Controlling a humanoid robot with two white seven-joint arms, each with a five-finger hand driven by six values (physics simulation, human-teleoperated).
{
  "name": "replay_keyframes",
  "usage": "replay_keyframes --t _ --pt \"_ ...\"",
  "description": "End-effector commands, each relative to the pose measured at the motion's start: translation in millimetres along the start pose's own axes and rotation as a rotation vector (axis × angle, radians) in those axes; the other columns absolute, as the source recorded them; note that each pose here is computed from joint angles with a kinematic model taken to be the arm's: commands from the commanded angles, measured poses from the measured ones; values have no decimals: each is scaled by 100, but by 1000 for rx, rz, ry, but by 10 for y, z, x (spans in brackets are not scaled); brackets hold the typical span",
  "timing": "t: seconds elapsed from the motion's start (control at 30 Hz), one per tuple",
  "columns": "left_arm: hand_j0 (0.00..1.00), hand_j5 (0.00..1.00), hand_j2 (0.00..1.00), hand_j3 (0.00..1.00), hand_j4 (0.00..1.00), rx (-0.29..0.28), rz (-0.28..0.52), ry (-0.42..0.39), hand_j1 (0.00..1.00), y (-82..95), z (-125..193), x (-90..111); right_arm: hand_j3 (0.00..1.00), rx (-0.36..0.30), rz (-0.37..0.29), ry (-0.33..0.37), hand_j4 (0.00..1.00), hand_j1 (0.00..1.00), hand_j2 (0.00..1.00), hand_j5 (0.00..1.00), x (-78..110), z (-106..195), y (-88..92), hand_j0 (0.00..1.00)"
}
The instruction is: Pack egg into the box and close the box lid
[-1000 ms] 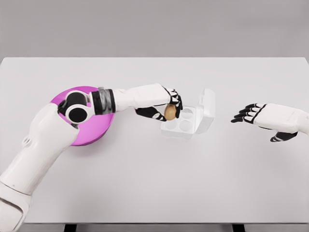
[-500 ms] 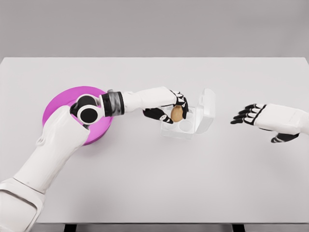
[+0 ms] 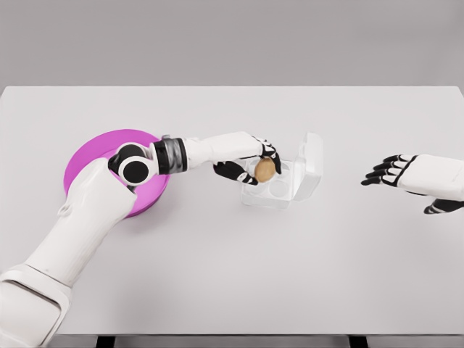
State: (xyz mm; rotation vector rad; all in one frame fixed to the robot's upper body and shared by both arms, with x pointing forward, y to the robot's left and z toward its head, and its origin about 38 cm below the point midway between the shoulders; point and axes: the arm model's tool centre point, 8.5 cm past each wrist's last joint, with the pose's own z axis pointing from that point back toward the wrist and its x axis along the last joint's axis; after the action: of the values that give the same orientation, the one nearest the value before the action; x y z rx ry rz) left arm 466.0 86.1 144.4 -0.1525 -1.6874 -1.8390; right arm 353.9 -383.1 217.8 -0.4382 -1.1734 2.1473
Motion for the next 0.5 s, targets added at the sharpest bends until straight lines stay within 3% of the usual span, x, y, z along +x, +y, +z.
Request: replay_keyframes --t 0.0,0.13,0.47 --pt "74 74 74 74 74 6 12 3 74 1 11 -16 100 -6 -6 -1 100 100 100 100 -1 2 -8 100" --pt "86 86 86 86 86 28 16 6 86 47 42 -31 100 -4 -7 -3 100 100 100 100 4 -4 -1 100" --pt "99 99 99 99 99 53 15 3 99 131 103 -32 100 -17 -14 -18 100 100 100 100 36 -29 -13 100"
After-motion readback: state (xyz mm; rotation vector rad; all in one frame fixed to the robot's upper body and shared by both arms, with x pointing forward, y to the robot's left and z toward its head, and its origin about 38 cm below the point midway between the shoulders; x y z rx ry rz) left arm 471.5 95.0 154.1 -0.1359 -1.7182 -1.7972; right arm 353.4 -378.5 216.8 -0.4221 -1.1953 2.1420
